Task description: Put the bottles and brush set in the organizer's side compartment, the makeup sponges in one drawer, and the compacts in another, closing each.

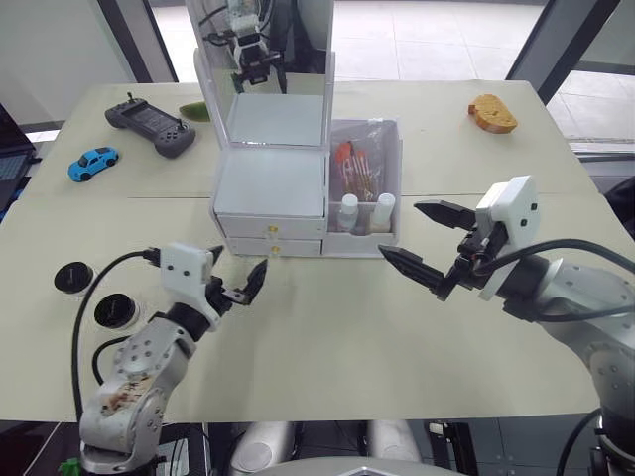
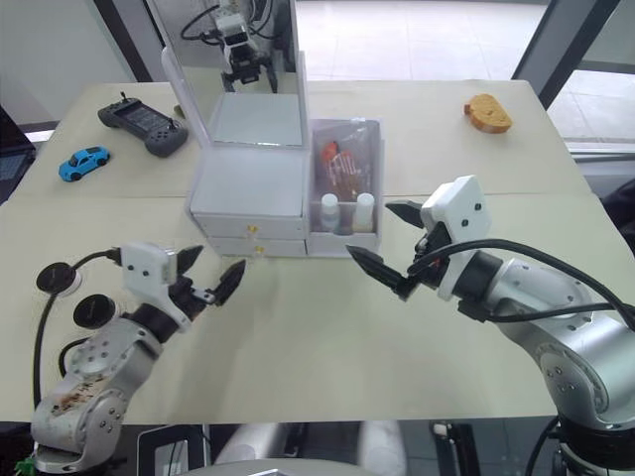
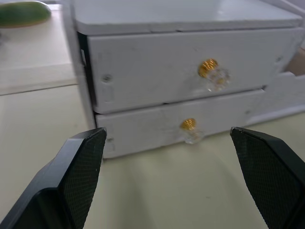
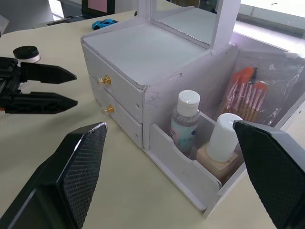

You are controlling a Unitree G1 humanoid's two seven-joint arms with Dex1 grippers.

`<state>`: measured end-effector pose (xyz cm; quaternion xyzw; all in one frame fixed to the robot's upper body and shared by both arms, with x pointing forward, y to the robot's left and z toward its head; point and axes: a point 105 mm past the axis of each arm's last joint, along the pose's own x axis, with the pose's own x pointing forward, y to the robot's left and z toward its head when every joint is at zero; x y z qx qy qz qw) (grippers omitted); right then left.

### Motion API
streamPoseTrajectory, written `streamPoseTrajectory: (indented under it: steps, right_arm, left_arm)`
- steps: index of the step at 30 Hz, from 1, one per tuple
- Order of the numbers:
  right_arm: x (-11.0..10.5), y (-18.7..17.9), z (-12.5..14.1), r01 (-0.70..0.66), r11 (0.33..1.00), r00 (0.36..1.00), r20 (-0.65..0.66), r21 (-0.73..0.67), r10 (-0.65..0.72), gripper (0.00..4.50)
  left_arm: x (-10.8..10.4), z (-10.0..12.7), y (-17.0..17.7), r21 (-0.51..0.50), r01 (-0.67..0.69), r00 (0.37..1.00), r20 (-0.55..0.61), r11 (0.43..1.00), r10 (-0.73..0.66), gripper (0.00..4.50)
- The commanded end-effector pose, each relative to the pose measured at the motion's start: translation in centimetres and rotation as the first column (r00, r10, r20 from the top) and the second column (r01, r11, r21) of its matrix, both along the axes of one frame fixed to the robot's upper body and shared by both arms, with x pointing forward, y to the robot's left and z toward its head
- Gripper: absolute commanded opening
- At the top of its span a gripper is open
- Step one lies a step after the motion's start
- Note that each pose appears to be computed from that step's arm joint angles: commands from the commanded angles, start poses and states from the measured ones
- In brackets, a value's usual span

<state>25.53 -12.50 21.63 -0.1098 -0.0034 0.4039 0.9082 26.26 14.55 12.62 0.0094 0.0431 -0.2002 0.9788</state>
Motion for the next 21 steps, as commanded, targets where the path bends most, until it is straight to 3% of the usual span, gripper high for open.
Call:
streamPoseTrajectory:
  steps: [1,10,13,21]
  right_arm:
    - [-0.3,-0.2,1.6,0.009,1.0,0.998,0.069,-0.009,-0.008,4.5]
    - [-0.8,0.0,2.5,-0.026,1.0,0.999,0.032,-0.007,0.027,4.5]
    - [-1.1,-0.1,2.4,-0.044,0.999,0.999,-0.007,-0.009,0.044,4.5]
    - [-3.3,1.2,1.6,-0.192,0.981,0.971,-0.139,0.036,0.195,4.5]
  left_arm:
    - [0.1,-0.4,-0.8,-0.01,-0.016,1.0,0.011,1.0,0.016,4.48]
    - [-0.3,-3.4,-2.9,-0.041,-0.078,0.997,-0.004,0.996,0.078,4.48]
    - [-0.3,-3.2,-4.3,-0.034,-0.047,0.998,0.042,0.998,0.049,4.48]
    - [1.3,-1.7,-4.6,-0.08,-0.118,0.985,0.119,0.99,0.127,4.48]
